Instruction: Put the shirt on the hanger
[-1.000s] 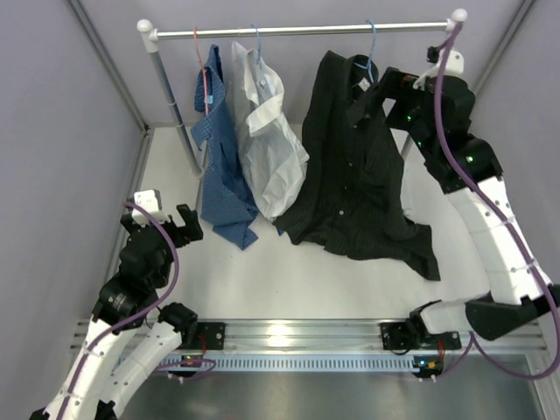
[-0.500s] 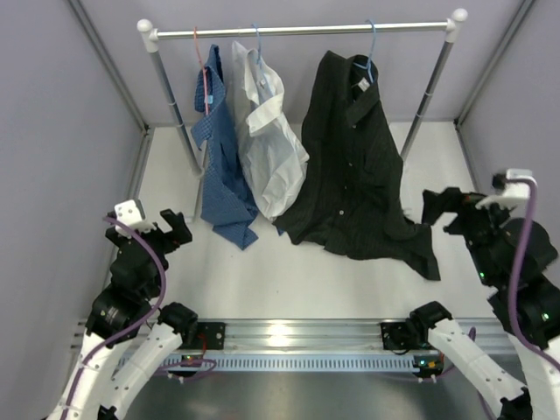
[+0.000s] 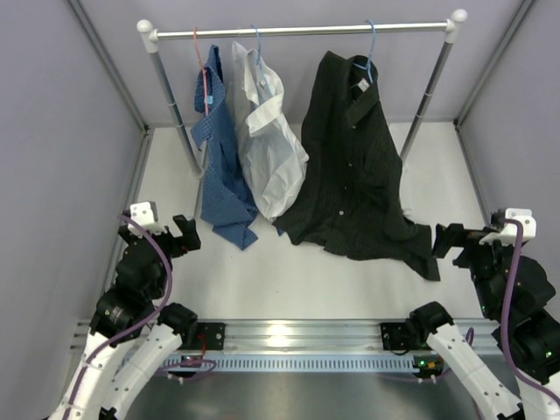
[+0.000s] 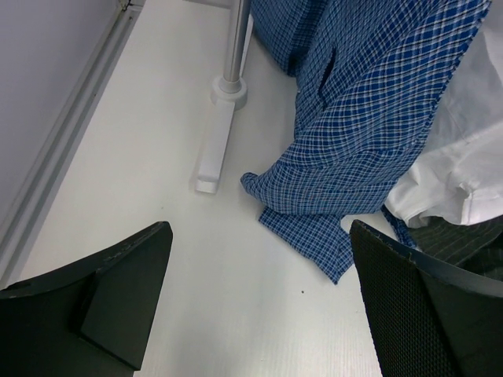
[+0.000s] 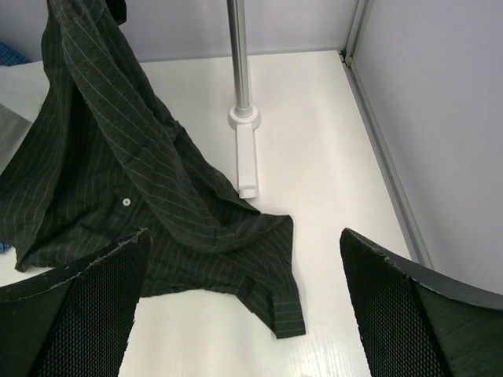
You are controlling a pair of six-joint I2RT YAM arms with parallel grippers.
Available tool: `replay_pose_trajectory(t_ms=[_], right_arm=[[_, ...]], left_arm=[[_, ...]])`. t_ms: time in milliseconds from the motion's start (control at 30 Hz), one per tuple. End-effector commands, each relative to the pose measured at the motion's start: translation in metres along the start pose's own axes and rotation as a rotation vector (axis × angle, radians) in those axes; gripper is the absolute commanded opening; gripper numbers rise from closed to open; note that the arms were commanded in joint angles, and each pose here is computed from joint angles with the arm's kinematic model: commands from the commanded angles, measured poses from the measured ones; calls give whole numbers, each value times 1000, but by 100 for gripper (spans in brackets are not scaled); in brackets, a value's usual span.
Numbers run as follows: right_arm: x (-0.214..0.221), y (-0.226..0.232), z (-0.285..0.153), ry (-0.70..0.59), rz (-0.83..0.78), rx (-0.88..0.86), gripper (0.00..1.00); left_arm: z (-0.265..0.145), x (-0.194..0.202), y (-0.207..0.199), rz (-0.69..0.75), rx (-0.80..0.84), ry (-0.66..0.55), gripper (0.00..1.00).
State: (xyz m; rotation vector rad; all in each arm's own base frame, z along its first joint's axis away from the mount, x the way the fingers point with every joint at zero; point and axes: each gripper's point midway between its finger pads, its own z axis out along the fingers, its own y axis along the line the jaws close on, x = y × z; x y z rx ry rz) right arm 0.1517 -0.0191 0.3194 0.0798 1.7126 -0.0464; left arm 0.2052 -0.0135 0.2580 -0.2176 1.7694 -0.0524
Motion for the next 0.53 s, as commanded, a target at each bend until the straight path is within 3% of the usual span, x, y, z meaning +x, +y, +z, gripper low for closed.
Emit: replay_pose_trajectory(t_ms=[0, 500], right_arm=[[1, -2, -2, 3, -2, 3, 100], [2, 0, 3, 23, -15, 9, 99]], left_arm=[[-6, -6, -2, -12, 35, -36, 98], [-12, -8, -6, -29, 80, -54, 98]])
